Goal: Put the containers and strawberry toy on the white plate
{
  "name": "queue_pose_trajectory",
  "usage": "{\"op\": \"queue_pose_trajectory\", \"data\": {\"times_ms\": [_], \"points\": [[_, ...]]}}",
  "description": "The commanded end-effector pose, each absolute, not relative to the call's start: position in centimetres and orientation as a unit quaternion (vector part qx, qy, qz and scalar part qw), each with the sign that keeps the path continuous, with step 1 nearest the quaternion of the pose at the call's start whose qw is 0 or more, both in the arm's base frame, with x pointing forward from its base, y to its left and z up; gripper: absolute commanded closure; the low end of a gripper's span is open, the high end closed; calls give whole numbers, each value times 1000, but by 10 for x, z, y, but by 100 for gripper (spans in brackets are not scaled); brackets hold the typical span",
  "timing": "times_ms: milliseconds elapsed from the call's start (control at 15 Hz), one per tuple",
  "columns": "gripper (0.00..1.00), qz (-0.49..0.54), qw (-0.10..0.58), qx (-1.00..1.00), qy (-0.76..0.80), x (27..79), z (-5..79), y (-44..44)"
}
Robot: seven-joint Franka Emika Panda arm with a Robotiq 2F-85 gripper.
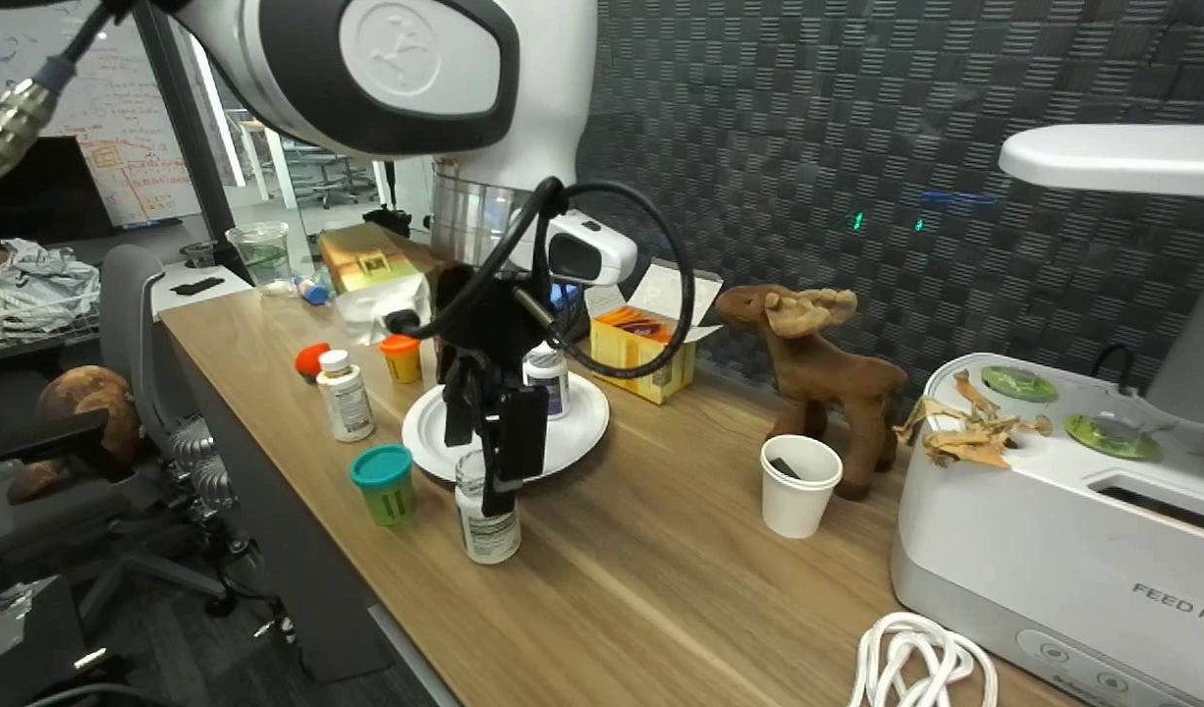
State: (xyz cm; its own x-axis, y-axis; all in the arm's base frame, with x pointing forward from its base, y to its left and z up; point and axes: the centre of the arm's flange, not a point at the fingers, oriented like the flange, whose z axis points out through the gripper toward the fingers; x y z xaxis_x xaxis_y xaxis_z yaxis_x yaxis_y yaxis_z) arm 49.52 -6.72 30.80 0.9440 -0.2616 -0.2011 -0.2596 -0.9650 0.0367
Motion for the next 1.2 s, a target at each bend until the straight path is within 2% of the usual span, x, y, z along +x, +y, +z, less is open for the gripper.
{"op": "queue_pose_trajectory", "data": {"times_ms": [0,67,467,933,1133], "points": [[25,-74,-7,986,-151,478,311,-63],[26,-70,-6,986,-154,478,309,-63],[73,-43,18,984,-172,476,311,-59],[74,-14,95,978,-187,495,356,-52],[74,7,89,984,-157,523,371,-41]]}}
